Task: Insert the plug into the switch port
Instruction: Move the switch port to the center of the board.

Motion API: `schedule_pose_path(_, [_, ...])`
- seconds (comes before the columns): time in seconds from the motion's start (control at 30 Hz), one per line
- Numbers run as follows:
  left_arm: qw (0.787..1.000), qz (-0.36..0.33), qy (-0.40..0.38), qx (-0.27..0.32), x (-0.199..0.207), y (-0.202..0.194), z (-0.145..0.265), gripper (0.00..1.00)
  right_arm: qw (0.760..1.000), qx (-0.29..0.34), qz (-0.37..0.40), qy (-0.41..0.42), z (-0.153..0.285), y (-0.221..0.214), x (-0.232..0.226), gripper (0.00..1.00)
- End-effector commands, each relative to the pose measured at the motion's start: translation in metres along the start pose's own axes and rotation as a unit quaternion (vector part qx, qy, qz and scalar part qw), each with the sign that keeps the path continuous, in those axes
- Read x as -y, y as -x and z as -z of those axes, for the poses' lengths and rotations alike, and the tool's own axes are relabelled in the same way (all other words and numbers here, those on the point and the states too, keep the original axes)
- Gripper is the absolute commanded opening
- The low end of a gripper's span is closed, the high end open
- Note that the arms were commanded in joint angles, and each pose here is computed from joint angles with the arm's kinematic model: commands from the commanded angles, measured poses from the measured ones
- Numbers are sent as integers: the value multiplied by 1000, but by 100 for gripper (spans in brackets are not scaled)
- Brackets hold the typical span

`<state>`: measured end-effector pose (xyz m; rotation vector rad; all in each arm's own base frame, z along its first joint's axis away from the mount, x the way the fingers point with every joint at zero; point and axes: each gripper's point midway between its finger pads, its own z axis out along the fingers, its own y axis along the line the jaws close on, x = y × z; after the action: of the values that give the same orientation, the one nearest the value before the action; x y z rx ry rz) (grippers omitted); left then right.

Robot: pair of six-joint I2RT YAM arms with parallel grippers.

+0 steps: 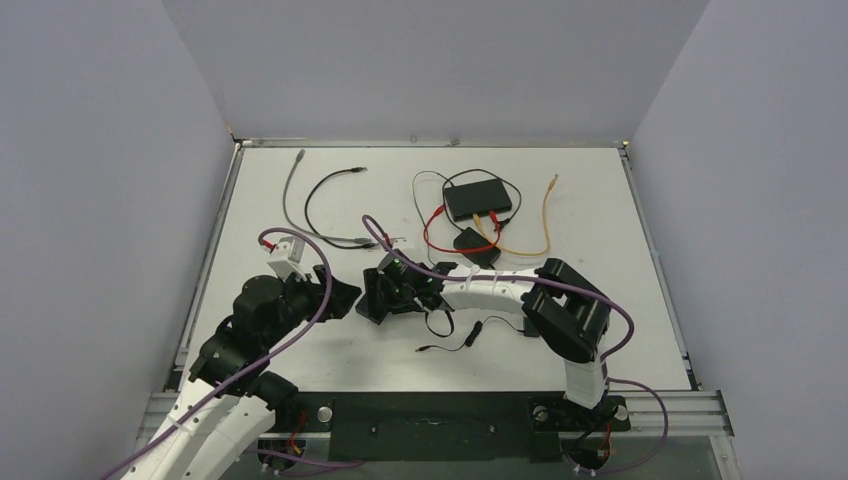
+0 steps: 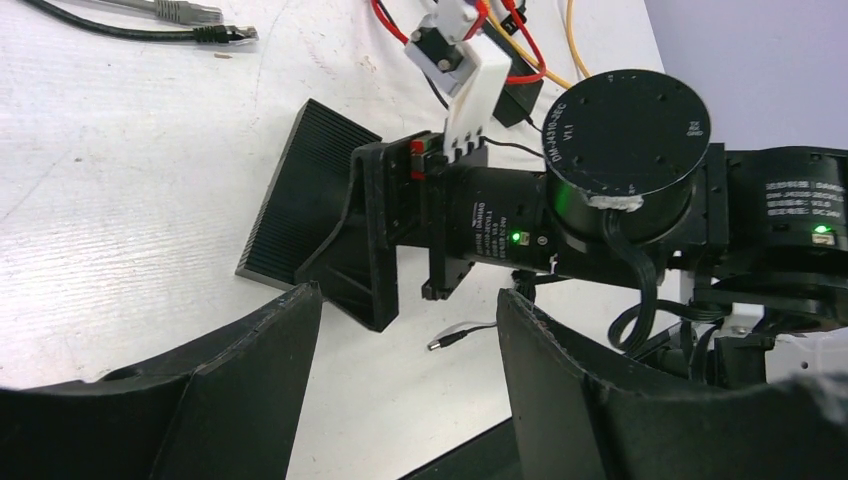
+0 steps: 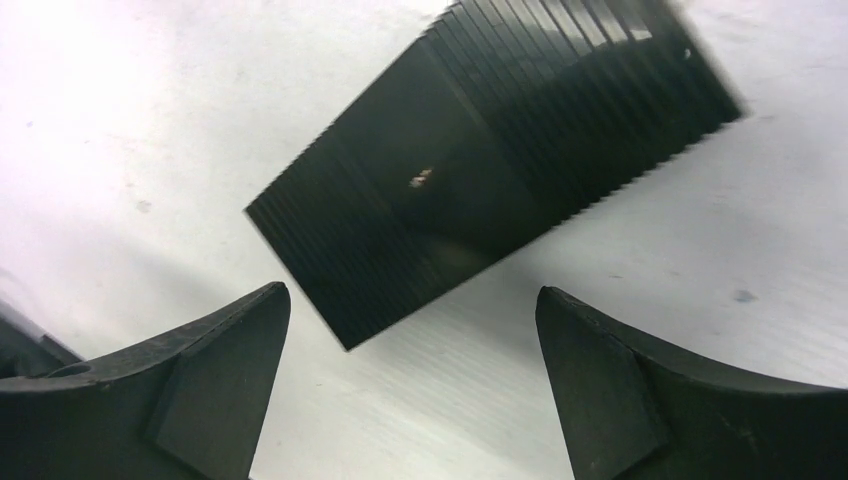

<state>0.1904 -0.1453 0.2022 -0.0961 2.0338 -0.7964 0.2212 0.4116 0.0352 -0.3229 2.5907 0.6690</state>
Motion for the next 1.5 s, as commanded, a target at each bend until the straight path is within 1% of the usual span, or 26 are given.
schedule_pose_path(0.0, [999, -3, 3, 33, 4, 19, 5, 63, 997, 74, 26, -27, 39, 50, 4, 89])
schedule_pose_path(0.17, [1000, 6, 4, 31, 2, 16, -3, 63, 990, 104, 69, -69, 59, 72, 22, 90])
schedule_pose_path(0.3, [1000, 15, 10, 20, -2, 10, -12, 63, 987, 108, 94, -69, 64, 86, 29, 89])
schedule_pose_path(0.57, [999, 30, 29, 6, -13, -1, -29, 63, 989, 96, 107, -33, 47, 114, 27, 84])
schedule_pose_path(0.67, [998, 35, 42, 12, -18, 0, -34, 62, 989, 102, 108, -20, 43, 129, 20, 84])
schedule_pose_path(0.7, [998, 36, 45, 10, -19, -1, -36, 62, 990, 91, 109, -19, 37, 127, 21, 83])
schedule_pose_path(0.73, [998, 39, 48, 10, -21, -1, -37, 62, 989, 97, 109, -15, 37, 136, 17, 83])
schedule_pose_path(0.77, [998, 40, 50, 9, -22, -2, -39, 62, 990, 83, 110, -21, 29, 131, 21, 82])
schedule_pose_path(0.8, [998, 42, 54, 8, -24, -3, -40, 62, 990, 87, 110, -20, 29, 139, 19, 82])
schedule_pose_path(0.83, [997, 44, 57, 7, -26, -4, -42, 62, 991, 73, 109, -25, 21, 134, 24, 81])
schedule_pose_path(1.0, [996, 62, 68, 0, -33, -11, -47, 62, 993, 60, 103, -24, 4, 137, 26, 79])
schedule_pose_path(1.27, [994, 86, 72, -16, -39, -25, -53, 62, 994, 19, 102, -18, -29, 124, 27, 75])
schedule_pose_path(1.47, [992, 101, 62, -36, -41, -40, -50, 62, 995, -7, 99, -24, -37, 105, 35, 74])
